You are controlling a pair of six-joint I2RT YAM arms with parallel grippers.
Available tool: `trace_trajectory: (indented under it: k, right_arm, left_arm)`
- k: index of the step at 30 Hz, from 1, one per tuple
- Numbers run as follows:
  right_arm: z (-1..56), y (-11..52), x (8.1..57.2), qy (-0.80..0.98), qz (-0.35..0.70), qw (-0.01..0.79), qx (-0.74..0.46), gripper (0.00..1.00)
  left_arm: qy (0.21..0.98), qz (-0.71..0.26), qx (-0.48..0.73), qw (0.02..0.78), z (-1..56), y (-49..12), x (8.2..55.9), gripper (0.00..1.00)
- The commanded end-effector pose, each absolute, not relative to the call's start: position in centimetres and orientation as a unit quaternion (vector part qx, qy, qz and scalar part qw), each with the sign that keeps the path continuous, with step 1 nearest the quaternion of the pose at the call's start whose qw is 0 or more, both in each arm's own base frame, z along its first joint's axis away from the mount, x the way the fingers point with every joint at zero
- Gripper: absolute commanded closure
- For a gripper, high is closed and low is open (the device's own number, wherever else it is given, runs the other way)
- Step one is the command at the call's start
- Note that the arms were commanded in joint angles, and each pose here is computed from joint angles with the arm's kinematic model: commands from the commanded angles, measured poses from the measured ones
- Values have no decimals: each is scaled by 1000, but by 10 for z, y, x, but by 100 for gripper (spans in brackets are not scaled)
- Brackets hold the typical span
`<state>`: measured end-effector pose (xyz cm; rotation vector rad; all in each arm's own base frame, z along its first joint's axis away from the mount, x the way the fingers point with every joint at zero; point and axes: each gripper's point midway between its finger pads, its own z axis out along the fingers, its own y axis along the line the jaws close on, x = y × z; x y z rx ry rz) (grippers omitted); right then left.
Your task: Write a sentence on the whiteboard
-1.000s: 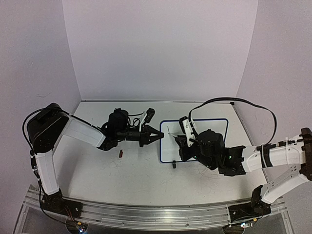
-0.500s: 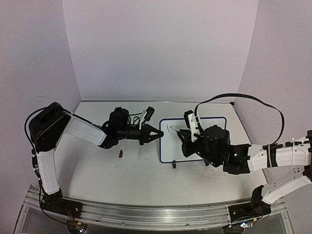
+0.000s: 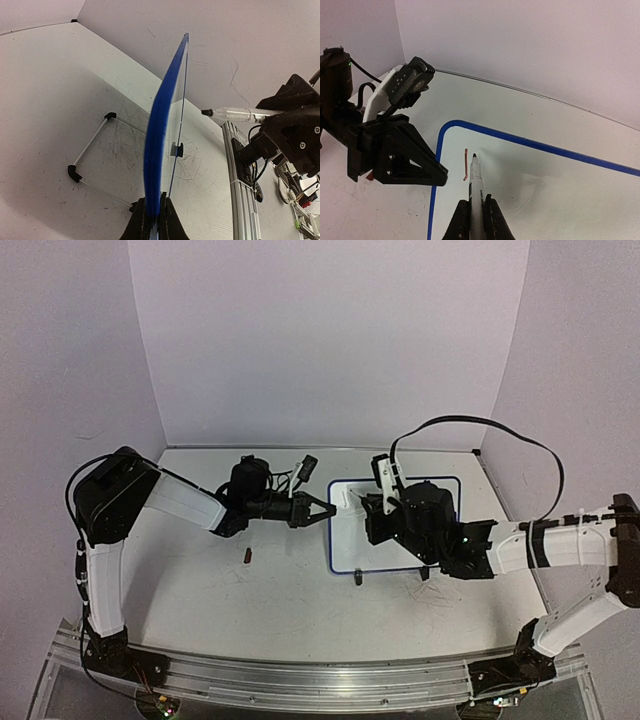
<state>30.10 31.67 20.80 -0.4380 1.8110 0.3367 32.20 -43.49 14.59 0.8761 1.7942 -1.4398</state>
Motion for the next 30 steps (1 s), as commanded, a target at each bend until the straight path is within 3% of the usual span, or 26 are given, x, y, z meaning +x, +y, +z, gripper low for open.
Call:
trace_trajectory:
  k: [1,30]
  right_arm:
    - [222,329,314,771,177,586,-178,100]
    - [205,311,324,785,125,590,-141,100]
  left_arm:
    - [738,-528,300,294,110,-432,329,100]
    - [738,-518,306,305,116,-430,329,100]
